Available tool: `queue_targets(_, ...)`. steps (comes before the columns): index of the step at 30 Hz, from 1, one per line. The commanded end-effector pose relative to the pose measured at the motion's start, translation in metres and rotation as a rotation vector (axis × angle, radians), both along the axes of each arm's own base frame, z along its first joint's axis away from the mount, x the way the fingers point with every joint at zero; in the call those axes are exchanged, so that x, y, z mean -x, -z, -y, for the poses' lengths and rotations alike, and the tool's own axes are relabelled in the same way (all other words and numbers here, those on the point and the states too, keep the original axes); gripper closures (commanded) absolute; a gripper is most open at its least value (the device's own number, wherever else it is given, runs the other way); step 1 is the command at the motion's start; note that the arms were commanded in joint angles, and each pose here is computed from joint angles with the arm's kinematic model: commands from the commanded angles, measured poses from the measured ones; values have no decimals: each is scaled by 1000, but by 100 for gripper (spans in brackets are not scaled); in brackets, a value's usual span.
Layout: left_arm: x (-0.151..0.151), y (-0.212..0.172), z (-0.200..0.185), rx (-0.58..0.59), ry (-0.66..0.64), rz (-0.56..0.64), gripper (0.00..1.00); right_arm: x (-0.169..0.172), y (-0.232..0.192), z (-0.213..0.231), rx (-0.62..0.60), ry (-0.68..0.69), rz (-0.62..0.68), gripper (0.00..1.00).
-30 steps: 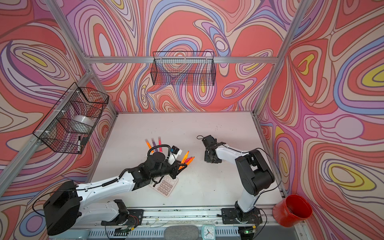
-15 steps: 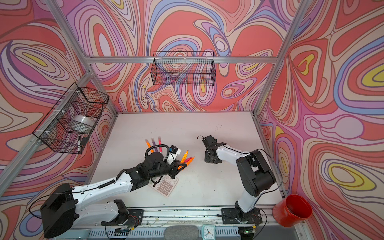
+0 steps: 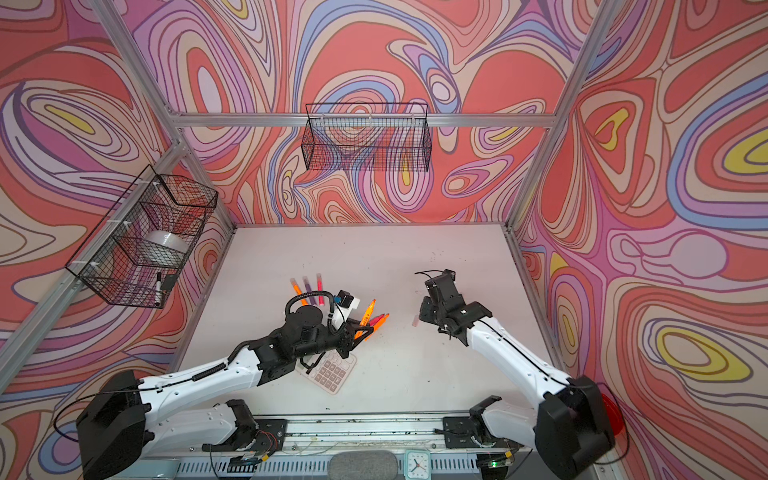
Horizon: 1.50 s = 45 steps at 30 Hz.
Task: Insert the pens into the pen caps
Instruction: 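Grasp a translucent cap upright with the right gripper, then lift the cap and carry it over the orange marker tip with the right gripper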
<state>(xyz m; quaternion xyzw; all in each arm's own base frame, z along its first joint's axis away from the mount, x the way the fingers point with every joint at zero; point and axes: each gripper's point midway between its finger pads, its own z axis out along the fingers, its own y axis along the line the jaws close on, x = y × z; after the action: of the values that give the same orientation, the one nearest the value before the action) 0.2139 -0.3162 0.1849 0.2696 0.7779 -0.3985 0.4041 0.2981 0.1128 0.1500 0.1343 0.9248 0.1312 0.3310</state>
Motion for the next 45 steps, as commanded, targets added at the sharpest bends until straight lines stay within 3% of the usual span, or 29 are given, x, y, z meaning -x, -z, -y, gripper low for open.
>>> queue_targets(1,3,-4,3,35,6,3,100,6,-18,-5,-123,32,50,96)
queue_targets(8,4,-7,6,57,17,-6,100,-9,-73,-42,-501,6,270,98)
queue_targets(14,4,-9,12,80,27,-34,100,-12,-92,-60,-652,-41,392,97)
queue_targets(24,-5,-2,23,118,10,-78,100,-4,-119,-103,-672,-172,494,98)
queue_targets(32,-10,1,24,124,-15,-86,100,-3,-118,-133,-714,-241,492,98)
queue_targets(45,-11,4,24,119,-18,-91,100,-4,-121,-137,-699,-240,509,99)
